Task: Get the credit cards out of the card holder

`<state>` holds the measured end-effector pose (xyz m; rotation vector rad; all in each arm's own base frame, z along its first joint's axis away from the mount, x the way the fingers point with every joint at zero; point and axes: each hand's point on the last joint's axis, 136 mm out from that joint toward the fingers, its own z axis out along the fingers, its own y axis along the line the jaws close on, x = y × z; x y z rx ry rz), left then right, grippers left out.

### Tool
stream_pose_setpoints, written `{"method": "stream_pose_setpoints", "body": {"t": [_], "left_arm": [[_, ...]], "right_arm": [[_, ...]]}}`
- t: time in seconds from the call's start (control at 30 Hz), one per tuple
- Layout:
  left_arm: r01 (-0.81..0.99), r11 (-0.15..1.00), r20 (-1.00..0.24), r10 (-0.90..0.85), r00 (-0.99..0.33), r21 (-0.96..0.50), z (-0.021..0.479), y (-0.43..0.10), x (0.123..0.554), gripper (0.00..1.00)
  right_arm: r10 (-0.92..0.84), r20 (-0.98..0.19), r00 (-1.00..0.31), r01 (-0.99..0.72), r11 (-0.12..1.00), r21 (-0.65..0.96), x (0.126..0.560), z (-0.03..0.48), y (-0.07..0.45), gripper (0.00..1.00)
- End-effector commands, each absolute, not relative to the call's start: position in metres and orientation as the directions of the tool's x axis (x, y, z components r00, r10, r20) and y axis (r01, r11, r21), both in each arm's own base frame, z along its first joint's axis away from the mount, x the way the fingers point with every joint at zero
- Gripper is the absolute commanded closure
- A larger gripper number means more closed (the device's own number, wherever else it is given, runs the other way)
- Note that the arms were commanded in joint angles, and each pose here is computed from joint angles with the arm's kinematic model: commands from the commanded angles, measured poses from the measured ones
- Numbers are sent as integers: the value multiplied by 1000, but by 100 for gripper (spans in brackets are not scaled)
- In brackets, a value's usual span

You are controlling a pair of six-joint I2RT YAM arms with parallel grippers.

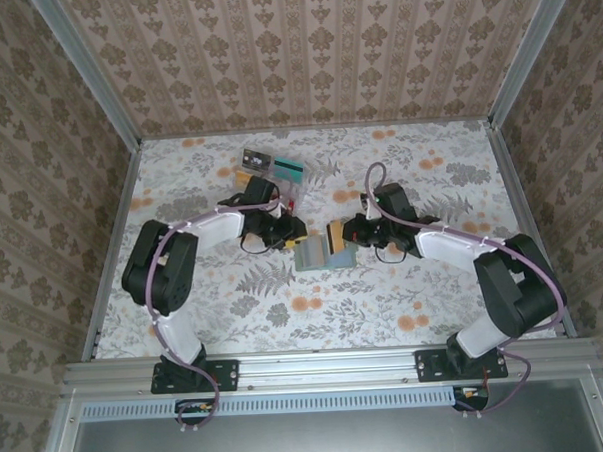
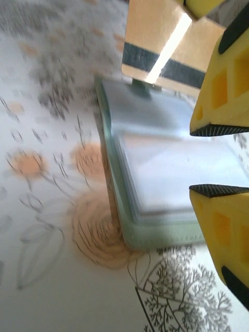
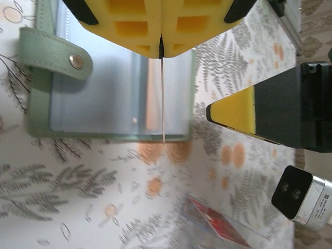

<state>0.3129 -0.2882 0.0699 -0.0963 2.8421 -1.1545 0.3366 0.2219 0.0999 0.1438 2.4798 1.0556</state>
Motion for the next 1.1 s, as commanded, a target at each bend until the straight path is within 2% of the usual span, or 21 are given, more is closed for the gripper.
{"method": "stream_pose_setpoints", "body": {"t": [0.0, 0.2, 0.37, 0.63, 0.9, 1.0, 1.03, 1.07], "left_arm": [[45, 595, -110, -73, -991, -802, 111, -303, 316, 59], [99, 450, -145, -68, -987, -888, 137, -315, 314, 41], [140, 373, -171, -52, -984, -917, 153, -322, 313, 38], [195, 259, -218, -61, -974, -946, 183, -326, 314, 59], [207, 243, -228, -61, -972, -948, 187, -326, 312, 83], [204, 246, -226, -63, -972, -947, 186, -325, 312, 95], [209, 246, -231, -64, -971, -947, 187, -324, 312, 100], [212, 248, -234, -65, -970, -945, 187, -324, 312, 100]], "right_arm": [[266, -386, -884, -154, 613, 775, 341, 129, 233, 100], [307, -347, -886, -176, 470, 865, 345, 156, 241, 100], [329, -320, -888, -193, 365, 911, 349, 176, 243, 100], [350, -286, -892, -182, 303, 936, 352, 174, 241, 100], [366, -256, -895, -150, 293, 944, 356, 166, 239, 100], [369, -251, -895, -141, 301, 943, 356, 164, 238, 100], [366, -248, -897, -135, 308, 942, 356, 162, 238, 98], [365, -246, -898, -129, 317, 940, 355, 160, 237, 95]]}}
